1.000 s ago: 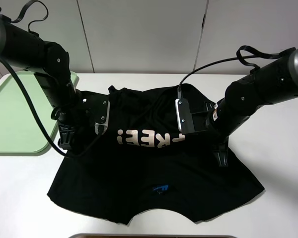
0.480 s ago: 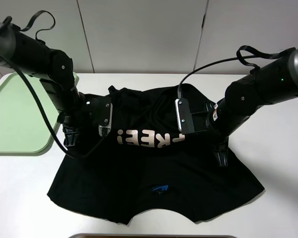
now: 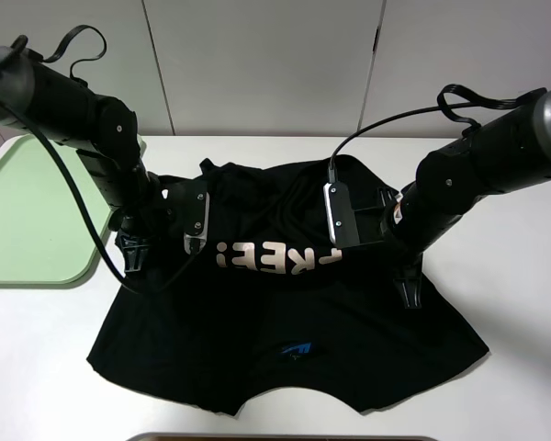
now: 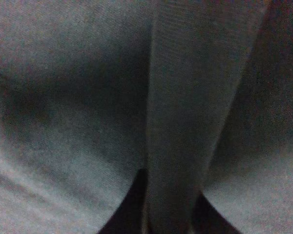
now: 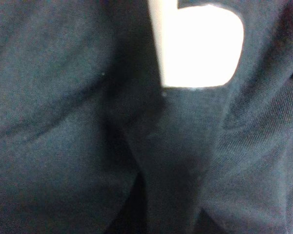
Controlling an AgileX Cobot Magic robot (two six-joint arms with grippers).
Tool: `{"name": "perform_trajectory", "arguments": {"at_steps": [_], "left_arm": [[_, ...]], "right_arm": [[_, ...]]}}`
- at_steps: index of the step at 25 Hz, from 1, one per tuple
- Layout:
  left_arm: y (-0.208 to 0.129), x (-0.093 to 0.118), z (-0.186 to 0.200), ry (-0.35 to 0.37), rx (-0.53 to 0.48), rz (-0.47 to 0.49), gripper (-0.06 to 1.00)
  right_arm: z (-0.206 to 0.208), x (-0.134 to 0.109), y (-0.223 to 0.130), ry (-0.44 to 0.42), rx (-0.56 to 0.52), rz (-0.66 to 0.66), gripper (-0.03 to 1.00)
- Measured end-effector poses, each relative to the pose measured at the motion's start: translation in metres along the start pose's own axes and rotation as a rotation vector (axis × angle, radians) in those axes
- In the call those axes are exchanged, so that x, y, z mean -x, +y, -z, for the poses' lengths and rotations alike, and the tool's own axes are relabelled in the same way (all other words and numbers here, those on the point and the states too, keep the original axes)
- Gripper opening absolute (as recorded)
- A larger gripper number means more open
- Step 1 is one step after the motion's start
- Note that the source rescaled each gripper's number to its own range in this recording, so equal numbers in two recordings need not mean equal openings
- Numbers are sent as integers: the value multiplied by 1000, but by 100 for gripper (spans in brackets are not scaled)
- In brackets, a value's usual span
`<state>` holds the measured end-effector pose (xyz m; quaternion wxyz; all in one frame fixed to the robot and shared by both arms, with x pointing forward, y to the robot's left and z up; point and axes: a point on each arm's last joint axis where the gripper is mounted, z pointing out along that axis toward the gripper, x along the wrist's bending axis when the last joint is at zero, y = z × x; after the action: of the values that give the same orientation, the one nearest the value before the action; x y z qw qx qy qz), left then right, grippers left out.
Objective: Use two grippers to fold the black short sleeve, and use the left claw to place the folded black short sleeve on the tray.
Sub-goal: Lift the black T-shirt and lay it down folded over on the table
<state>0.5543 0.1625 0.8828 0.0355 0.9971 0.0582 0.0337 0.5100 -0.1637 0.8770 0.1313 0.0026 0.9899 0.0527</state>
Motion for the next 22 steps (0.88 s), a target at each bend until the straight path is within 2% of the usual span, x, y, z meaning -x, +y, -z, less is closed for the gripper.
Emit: {"name": "perform_trajectory", "arguments": {"at_steps": [4,5,7,10,13,16,18,22], "left_arm": [[0,0,0,-5,0,26,0],[2,1,0,-10,17,87,0],[3,1,0,-8,35,144,0],[3,1,0,-14,38,170,0],[0,5,1,-56,-6,155,0],[-5,8,11,-68,-51,118,0],[-7,9,20,-59,-64,99,0],[-8,8,46,4,-52,76,0]], "right_arm": [[0,0,0,0,3,-7,0],[0,0,1,2,7,-20,0],[0,0,1,5,12,-37,0],[0,-1,1,7,15,-50,0],[0,-1,1,10,15,-53,0],[3,0,2,7,16,-53,0],[10,1,2,-10,25,-52,0],[25,5,4,-51,47,-65,0]]}}
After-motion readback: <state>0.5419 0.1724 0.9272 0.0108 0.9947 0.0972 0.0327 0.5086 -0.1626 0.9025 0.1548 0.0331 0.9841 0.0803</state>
